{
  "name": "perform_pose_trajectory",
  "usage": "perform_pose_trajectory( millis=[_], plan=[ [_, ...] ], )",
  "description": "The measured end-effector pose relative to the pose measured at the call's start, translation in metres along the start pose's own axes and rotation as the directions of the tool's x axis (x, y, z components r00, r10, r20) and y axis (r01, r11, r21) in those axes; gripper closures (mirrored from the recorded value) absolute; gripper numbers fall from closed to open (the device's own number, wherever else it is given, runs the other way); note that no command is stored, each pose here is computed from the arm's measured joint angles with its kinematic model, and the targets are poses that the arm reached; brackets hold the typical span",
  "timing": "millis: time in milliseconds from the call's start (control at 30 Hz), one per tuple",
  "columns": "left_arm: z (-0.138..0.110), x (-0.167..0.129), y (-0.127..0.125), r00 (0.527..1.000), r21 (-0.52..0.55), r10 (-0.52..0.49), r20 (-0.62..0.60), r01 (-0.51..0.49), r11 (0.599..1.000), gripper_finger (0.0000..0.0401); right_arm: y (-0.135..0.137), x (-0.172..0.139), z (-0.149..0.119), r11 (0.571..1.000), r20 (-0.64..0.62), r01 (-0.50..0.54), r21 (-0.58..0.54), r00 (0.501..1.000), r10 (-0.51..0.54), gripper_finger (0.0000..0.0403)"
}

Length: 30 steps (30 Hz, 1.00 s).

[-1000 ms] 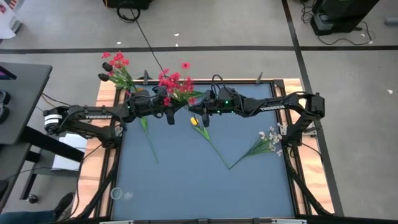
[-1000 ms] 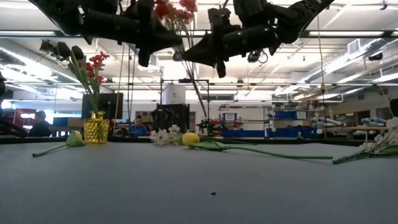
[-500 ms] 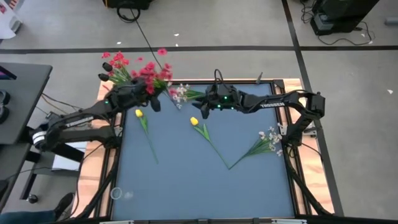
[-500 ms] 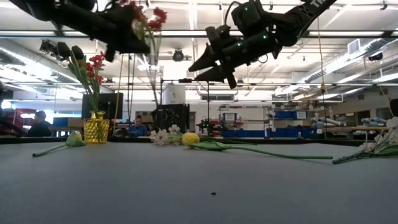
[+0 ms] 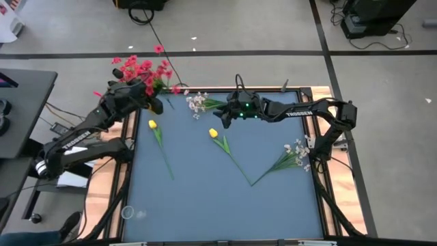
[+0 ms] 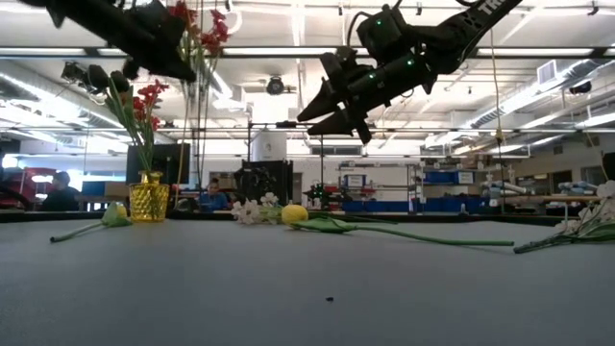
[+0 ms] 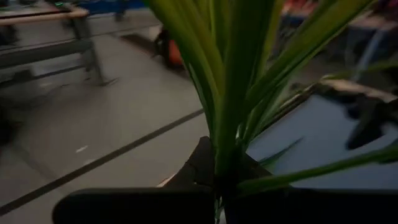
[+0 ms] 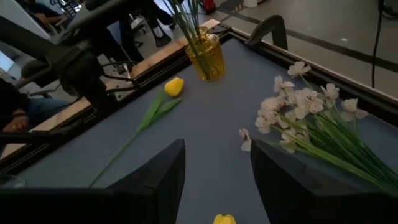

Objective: Sort flowers into vase by color
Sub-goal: Put the red flowers into the yellow vase

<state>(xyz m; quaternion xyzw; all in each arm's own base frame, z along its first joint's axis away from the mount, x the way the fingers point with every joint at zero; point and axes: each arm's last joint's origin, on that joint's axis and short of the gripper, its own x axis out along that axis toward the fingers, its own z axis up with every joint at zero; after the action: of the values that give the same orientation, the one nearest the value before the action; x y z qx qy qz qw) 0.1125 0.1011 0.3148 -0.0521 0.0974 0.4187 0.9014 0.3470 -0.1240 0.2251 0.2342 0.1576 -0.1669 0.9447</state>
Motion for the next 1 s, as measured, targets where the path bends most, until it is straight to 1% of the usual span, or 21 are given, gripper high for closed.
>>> perform_pose_trajectory(
  millis=[100, 233, 333, 400, 533, 667, 833, 1000],
  plan=[
    [0.012, -0.009, 0.005, 0.998, 0.034, 0.055, -0.043, -0.053, 0.998, 0.0395, -0.003, 0.0, 0.001, 1.0, 0.003, 0.006, 0.007, 1.0, -0.006, 0.0212],
    [0.028, -0.019, 0.01, 0.994, 0.069, 0.107, -0.025, -0.105, 0.992, 0.0395, -0.007, -0.001, 0.003, 1.0, 0.01, 0.018, 0.015, 1.0, -0.018, 0.0212],
    [0.036, -0.025, 0.014, 0.987, 0.098, 0.16, -0.014, -0.158, 0.982, 0.0395, -0.01, -0.001, 0.004, 1.0, 0.013, 0.024, 0.018, 1.0, -0.024, 0.0212],
    [0.039, -0.029, 0.017, 0.982, 0.1, 0.188, 0.002, -0.188, 0.977, 0.0395, -0.01, -0.001, 0.005, 1.0, 0.014, 0.024, 0.019, 1.0, -0.024, 0.0212],
    [0.036, -0.034, 0.022, 0.963, 0.106, 0.267, -0.015, -0.264, 0.959, 0.0395, -0.011, -0.001, 0.005, 1.0, 0.011, 0.017, 0.019, 1.0, -0.017, 0.0212],
    [0.033, -0.033, 0.027, 0.947, 0.099, 0.319, -0.04, -0.314, 0.944, 0.0395, -0.011, -0.001, 0.005, 1.0, 0.008, 0.01, 0.01, 1.0, -0.01, 0.0212],
    [0.016, -0.02, 0.031, 0.938, 0.081, 0.343, -0.049, -0.338, 0.938, 0.0394, -0.011, -0.001, 0.005, 1.0, 0.007, 0.01, 0.003, 1.0, -0.01, 0.0212],
    [0.01, -0.016, 0.032, 0.936, 0.067, 0.348, -0.048, -0.345, 0.936, 0.0391, -0.01, -0.001, 0.004, 1.0, -0.004, -0.017, 0.007, 1.0, 0.017, 0.0212]
  ],
)
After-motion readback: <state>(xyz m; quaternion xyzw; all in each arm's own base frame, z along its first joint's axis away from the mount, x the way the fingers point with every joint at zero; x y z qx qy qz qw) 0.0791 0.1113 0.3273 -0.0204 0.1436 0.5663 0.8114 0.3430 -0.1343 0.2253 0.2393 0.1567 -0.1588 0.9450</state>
